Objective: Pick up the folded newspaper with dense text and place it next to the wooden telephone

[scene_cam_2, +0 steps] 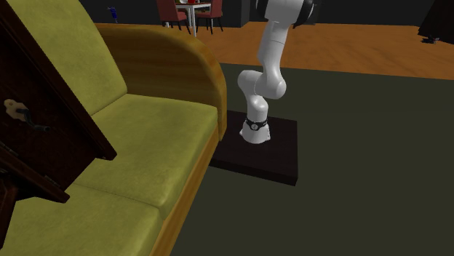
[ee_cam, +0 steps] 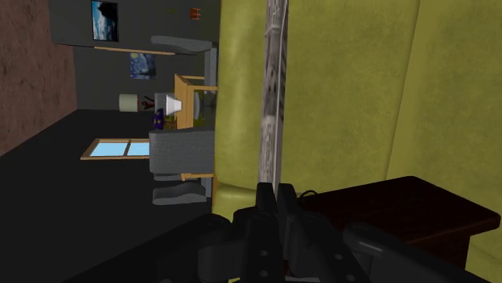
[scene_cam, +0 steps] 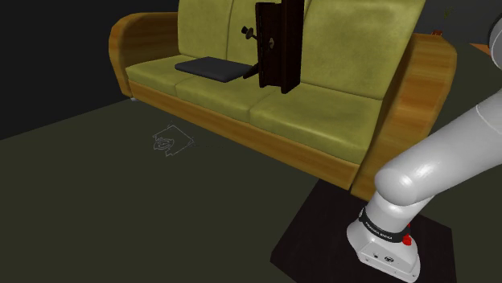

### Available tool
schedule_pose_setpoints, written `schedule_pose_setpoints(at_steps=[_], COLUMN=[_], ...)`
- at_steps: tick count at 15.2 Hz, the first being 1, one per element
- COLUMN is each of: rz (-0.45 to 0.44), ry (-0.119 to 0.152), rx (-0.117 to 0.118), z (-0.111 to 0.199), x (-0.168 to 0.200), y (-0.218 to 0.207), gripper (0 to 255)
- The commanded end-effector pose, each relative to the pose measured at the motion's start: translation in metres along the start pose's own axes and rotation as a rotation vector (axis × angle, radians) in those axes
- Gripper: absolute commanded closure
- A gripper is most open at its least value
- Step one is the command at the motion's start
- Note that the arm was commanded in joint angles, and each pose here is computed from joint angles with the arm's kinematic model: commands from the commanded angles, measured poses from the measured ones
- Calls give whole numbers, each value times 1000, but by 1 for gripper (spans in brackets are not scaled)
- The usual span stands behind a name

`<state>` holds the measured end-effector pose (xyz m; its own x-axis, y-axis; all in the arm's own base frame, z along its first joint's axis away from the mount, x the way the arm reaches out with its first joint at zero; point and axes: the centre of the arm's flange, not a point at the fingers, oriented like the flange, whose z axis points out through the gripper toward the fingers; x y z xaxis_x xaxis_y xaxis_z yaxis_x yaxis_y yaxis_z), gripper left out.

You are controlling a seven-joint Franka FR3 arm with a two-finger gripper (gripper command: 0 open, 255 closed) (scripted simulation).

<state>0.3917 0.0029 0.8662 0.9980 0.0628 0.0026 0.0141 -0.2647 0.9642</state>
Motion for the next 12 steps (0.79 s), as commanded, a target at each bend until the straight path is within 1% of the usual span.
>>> schedule_pose_setpoints(at_steps=[1,6,12], rz=[0,0,0], ry=[0,0,0], rx=[0,0,0], z=[-2,-8,68], x=[1,1,-3], y=[11,34,55], gripper=[255,255,255])
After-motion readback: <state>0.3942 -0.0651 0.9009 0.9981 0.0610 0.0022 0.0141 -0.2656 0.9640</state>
